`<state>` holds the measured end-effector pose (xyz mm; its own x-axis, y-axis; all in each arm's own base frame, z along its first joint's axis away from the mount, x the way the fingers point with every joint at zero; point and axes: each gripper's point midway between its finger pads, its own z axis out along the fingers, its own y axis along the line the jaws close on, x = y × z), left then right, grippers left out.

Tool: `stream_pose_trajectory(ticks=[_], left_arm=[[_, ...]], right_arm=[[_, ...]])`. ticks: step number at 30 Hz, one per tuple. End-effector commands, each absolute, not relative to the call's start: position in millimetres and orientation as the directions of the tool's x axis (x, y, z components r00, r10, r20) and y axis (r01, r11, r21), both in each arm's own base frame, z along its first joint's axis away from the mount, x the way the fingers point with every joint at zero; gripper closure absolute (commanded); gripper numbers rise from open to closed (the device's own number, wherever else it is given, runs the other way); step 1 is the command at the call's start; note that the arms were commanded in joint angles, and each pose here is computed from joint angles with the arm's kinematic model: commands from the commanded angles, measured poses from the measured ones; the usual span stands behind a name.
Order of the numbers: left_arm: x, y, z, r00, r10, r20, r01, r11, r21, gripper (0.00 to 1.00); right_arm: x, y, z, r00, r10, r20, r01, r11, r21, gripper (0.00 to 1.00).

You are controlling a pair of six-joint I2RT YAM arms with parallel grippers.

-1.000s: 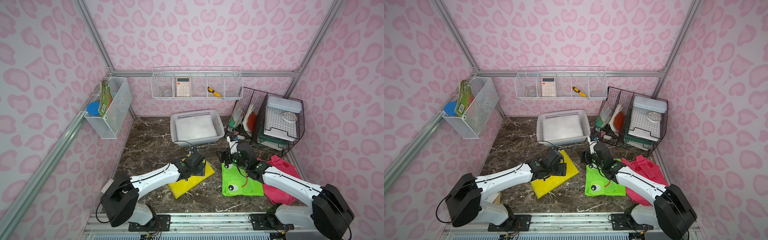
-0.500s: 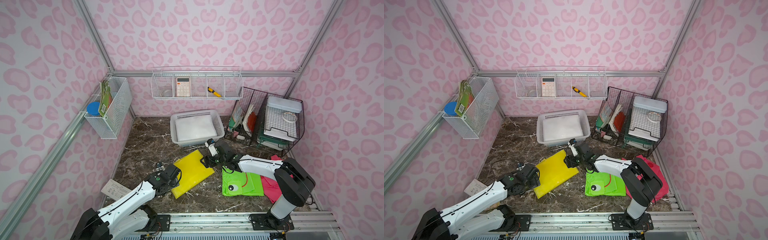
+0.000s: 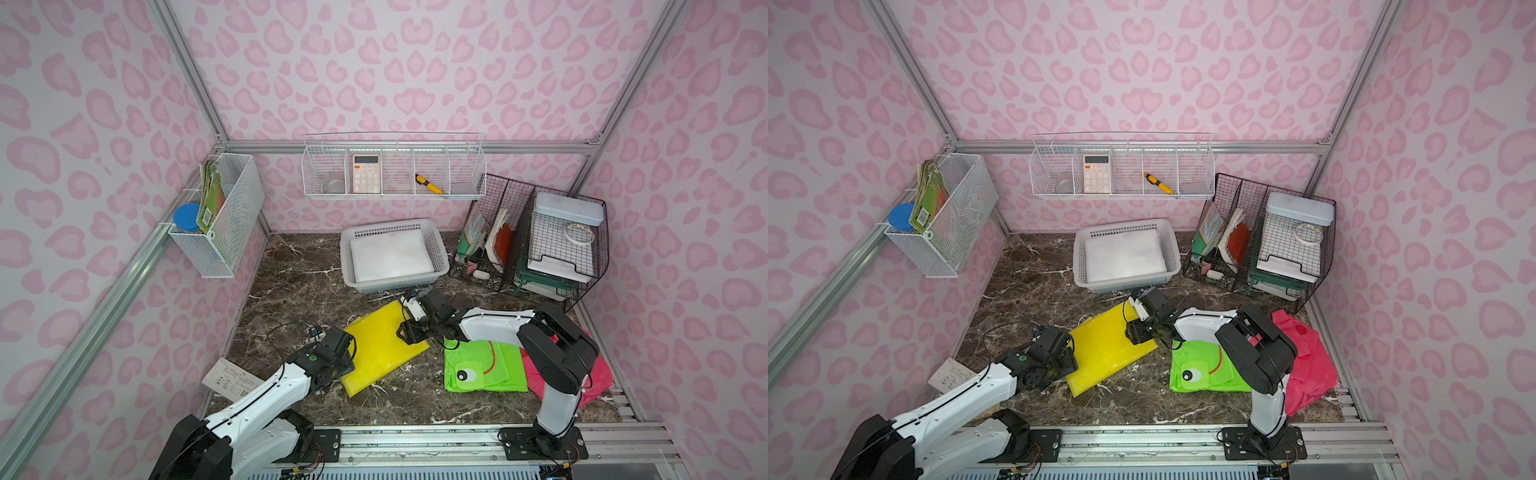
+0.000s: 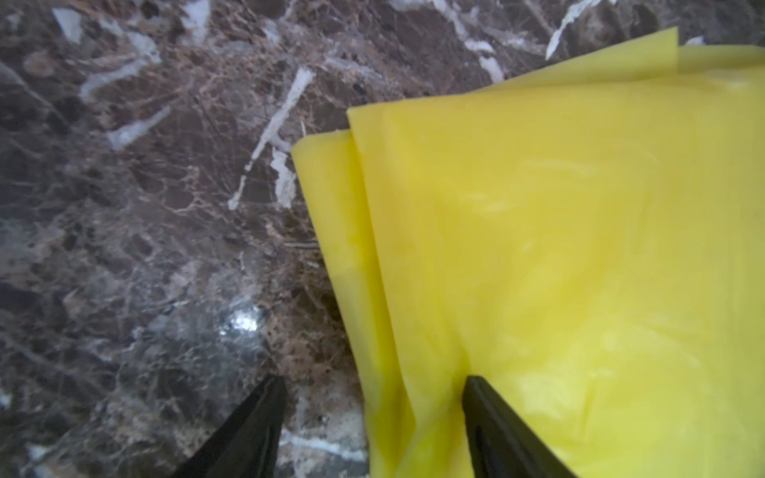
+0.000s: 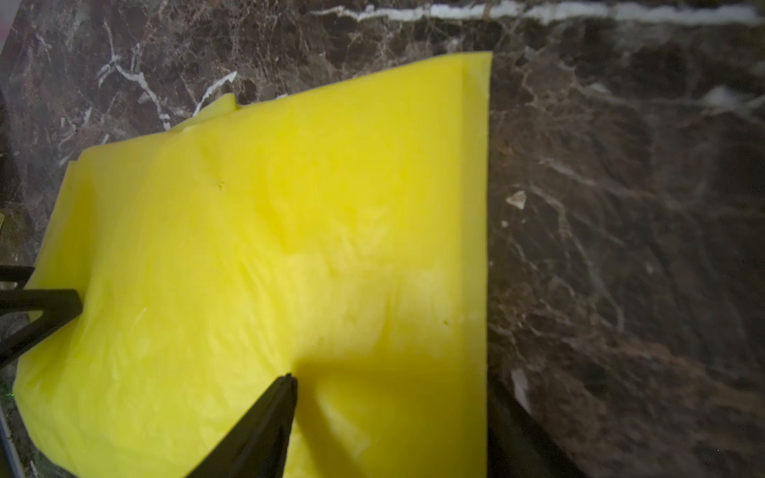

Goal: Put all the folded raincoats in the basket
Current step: Adjust the raincoat at the center of the board, then pick up the raincoat from the center of the board.

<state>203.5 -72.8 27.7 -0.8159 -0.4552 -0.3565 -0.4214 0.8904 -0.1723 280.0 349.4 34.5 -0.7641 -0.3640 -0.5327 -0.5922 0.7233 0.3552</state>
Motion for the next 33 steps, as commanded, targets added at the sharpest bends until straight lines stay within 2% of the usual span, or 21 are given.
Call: stream_pose_trajectory(ticks=[1,5,8,10,12,13,16,21,23,27,30,33], left_arm=[[220,-82,27,-0.829,-0.425,-0.363,-0.376,0.905,-0.201,0.35],[235,-80,20,-0.837,-0.408,-0.366,-0.35,0.912,-0.215,0.42],[240,-76,17,-0.847,-0.391,-0.361,-0.34,0.919,-0.197,0.45],[241,-76,15,-0.854,-0.377,-0.359,-0.327,0.925,-0.194,0.42],[241,-79,13,-0.862,-0.371,-0.346,-0.317,0.926,-0.205,0.31],[241,-80,12,-0.863,-0.374,-0.339,-0.319,0.925,-0.208,0.3],[240,-78,11,-0.863,-0.38,-0.333,-0.33,0.923,-0.2,0.3],[240,-76,11,-0.859,-0.385,-0.336,-0.337,0.921,-0.194,0.39],[238,-78,11,-0.873,-0.376,-0.312,-0.333,0.925,-0.182,0.4],[237,-82,5,-0.884,-0.369,-0.287,-0.326,0.926,-0.188,0.48],[238,-90,0,-0.893,-0.364,-0.266,-0.313,0.925,-0.215,0.57],[238,-91,-1,-0.895,-0.368,-0.252,-0.318,0.923,-0.217,0.71]], right_arm=[[267,337,32,-0.784,-0.364,-0.503,-0.572,0.738,0.357,0.34],[245,331,36,-0.789,-0.367,-0.493,-0.574,0.725,0.38,0.39],[240,329,44,-0.791,-0.343,-0.506,-0.567,0.722,0.397,0.4],[248,322,49,-0.798,-0.308,-0.519,-0.543,0.742,0.394,0.38],[261,317,52,-0.807,-0.265,-0.527,-0.515,0.754,0.408,0.33],[265,317,53,-0.811,-0.252,-0.528,-0.508,0.752,0.421,0.31],[274,324,56,-0.814,-0.232,-0.532,-0.506,0.732,0.455,0.29],[275,335,45,-0.825,-0.25,-0.508,-0.507,0.724,0.468,0.33],[273,337,39,-0.828,-0.259,-0.498,-0.507,0.725,0.466,0.36],[268,338,32,-0.835,-0.262,-0.483,-0.501,0.724,0.474,0.48],[266,342,33,-0.835,-0.258,-0.486,-0.503,0.716,0.485,0.61],[268,342,37,-0.835,-0.248,-0.492,-0.498,0.722,0.48,0.76]])
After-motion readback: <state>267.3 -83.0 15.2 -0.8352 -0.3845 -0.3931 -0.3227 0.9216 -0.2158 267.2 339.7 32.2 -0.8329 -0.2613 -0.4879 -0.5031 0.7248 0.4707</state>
